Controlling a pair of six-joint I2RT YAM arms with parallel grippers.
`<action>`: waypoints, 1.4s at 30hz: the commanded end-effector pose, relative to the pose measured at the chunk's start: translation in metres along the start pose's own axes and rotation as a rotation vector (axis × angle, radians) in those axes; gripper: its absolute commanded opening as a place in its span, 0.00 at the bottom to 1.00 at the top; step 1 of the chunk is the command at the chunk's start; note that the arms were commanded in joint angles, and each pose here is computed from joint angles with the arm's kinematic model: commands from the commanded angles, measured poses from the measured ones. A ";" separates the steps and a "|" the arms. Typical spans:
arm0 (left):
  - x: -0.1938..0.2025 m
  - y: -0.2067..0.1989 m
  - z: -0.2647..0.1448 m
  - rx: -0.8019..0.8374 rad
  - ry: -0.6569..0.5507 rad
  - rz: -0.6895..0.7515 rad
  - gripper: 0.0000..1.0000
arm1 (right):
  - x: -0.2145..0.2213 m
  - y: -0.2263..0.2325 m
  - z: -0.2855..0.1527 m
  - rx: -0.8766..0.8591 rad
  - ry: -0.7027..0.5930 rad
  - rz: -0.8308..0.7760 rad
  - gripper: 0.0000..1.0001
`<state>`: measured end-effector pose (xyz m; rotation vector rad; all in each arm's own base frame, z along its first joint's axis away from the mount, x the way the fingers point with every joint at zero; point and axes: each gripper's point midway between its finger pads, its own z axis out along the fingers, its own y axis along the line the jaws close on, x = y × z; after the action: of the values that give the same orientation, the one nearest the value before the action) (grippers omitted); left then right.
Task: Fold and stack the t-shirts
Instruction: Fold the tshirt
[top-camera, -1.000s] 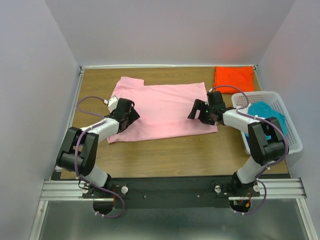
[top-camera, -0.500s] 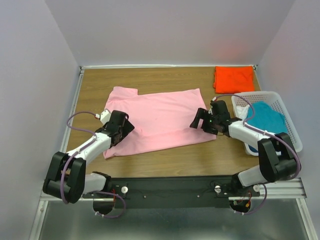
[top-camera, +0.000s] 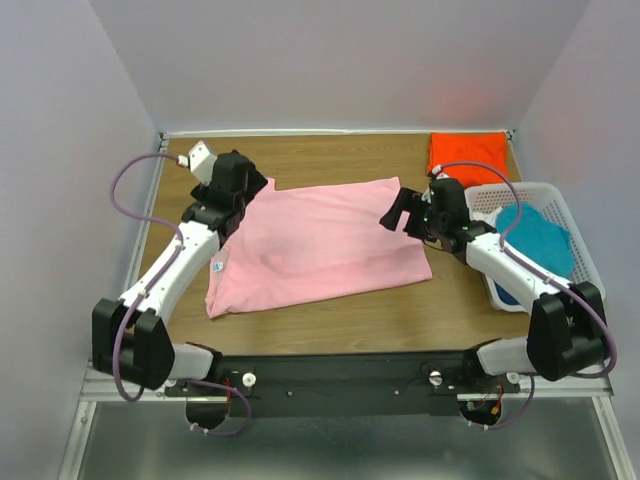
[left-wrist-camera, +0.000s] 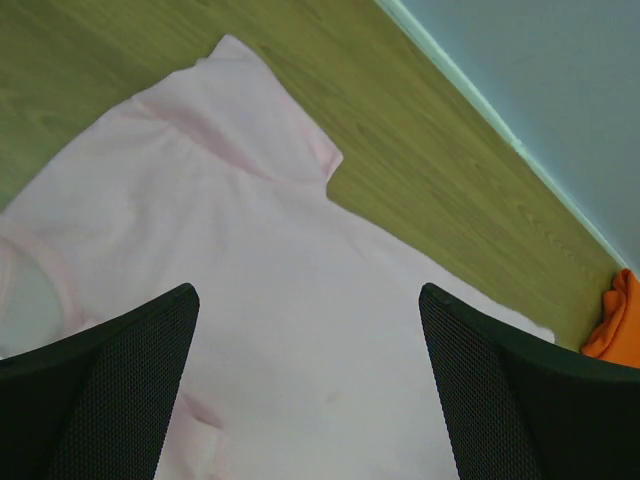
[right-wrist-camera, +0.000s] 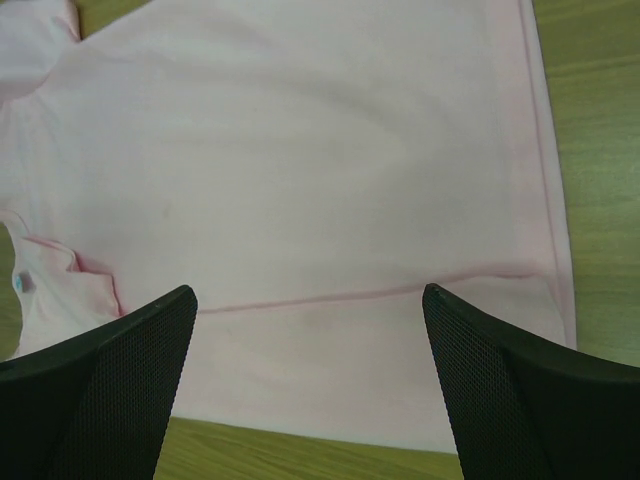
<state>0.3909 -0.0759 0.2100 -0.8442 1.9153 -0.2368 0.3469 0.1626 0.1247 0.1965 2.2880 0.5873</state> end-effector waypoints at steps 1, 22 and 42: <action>-0.035 -0.011 0.034 -0.074 -0.089 0.080 0.98 | -0.021 0.002 0.010 0.043 -0.043 -0.025 1.00; -0.022 0.016 0.258 -0.178 0.177 0.302 0.95 | -0.025 -0.021 0.061 0.152 0.010 -0.063 1.00; 0.031 0.059 0.267 -0.183 0.364 0.394 0.55 | -0.013 -0.029 0.072 0.164 0.057 -0.042 1.00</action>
<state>0.6003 0.0053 0.0336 -0.5790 2.3525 0.0833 0.4018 0.1618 0.0722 0.1933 2.4010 0.4077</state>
